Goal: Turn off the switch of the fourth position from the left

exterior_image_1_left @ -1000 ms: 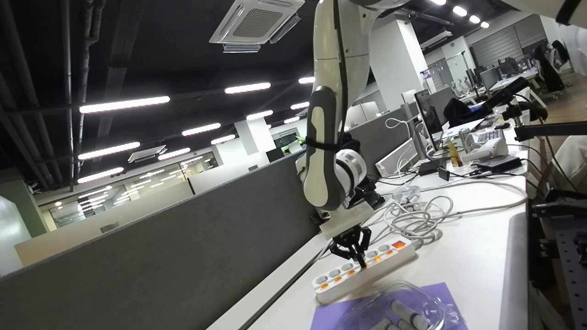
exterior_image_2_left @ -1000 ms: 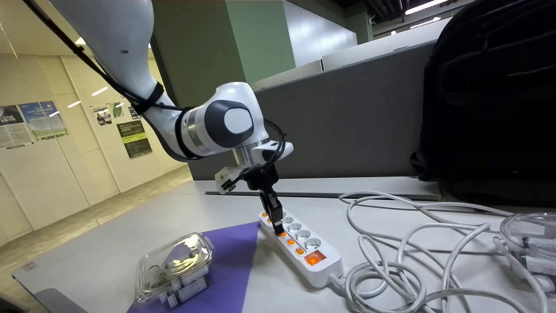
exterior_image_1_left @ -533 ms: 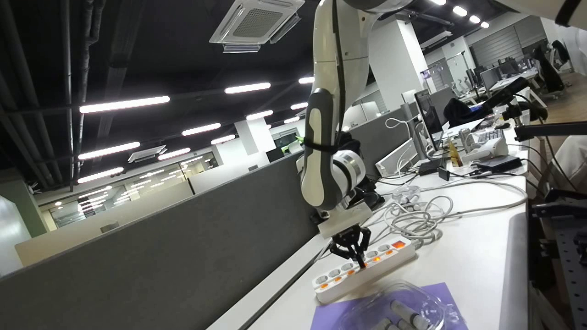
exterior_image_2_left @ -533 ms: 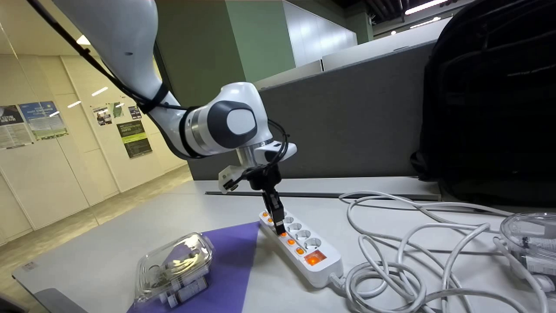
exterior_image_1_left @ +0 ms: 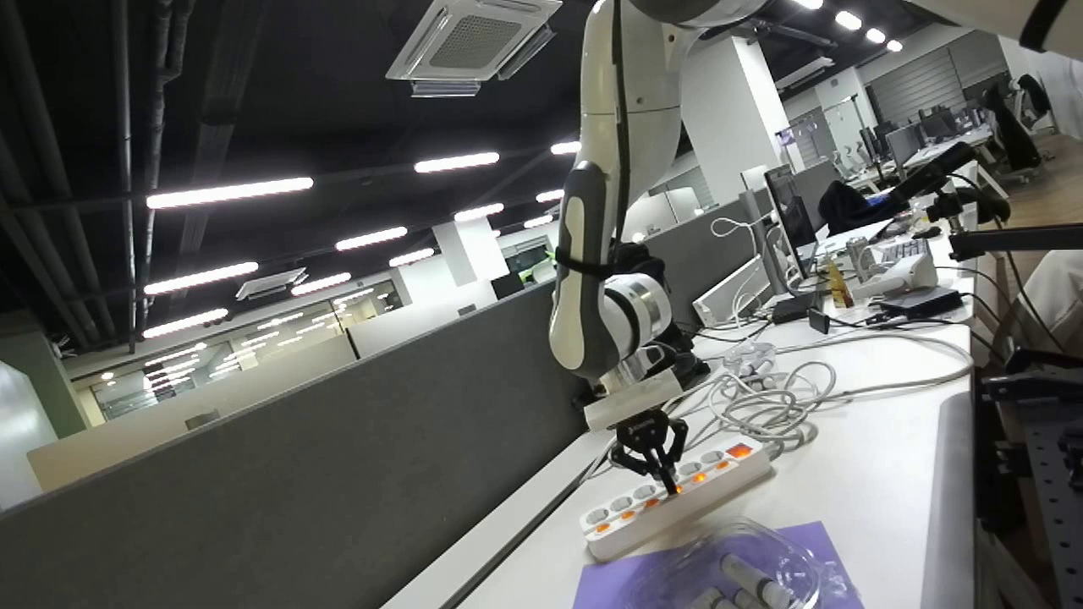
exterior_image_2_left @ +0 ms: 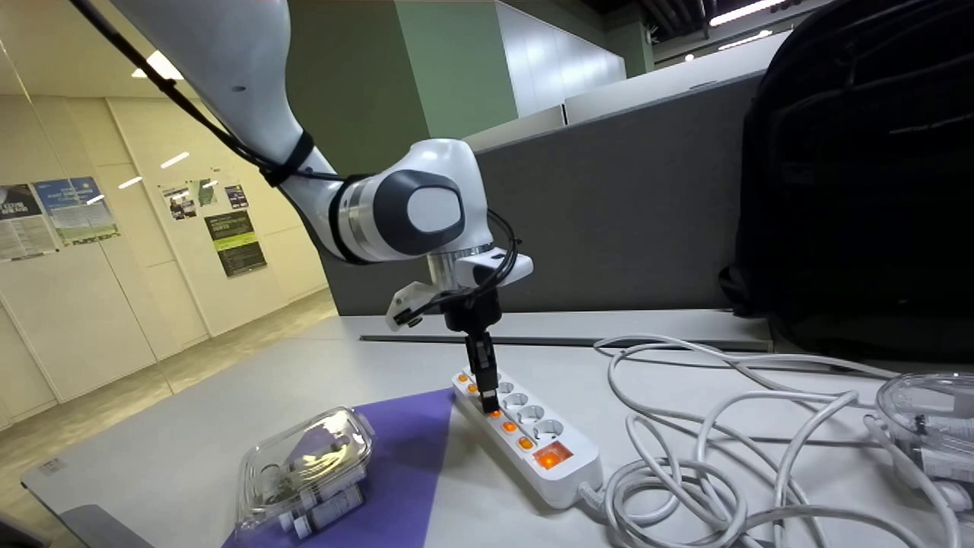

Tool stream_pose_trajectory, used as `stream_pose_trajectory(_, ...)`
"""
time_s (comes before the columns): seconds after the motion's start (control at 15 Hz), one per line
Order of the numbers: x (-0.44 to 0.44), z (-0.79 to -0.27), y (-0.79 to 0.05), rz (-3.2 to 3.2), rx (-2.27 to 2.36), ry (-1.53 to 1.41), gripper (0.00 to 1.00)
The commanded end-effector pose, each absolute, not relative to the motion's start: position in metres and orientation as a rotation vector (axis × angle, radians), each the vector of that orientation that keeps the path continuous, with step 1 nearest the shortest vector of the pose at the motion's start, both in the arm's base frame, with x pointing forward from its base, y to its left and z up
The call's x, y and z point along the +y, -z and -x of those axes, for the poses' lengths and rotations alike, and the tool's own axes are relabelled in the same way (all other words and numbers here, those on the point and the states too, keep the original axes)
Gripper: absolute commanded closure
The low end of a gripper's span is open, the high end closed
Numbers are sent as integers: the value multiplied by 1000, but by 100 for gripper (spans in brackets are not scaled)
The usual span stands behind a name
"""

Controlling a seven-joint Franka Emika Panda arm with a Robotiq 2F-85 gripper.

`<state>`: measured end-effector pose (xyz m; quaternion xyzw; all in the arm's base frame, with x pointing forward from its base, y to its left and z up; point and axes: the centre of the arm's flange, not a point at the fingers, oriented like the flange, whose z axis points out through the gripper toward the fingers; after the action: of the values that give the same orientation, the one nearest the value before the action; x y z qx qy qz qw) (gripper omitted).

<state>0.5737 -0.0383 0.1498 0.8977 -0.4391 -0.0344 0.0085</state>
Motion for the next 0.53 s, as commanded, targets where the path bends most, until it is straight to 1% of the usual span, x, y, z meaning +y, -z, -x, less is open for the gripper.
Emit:
stream_pose_trajectory(0.0,-55,-566,-113,-2779,-1504,233,100)
stream_pose_trajectory(0.47,-77,-558,-112,-2908,-1521,425,100)
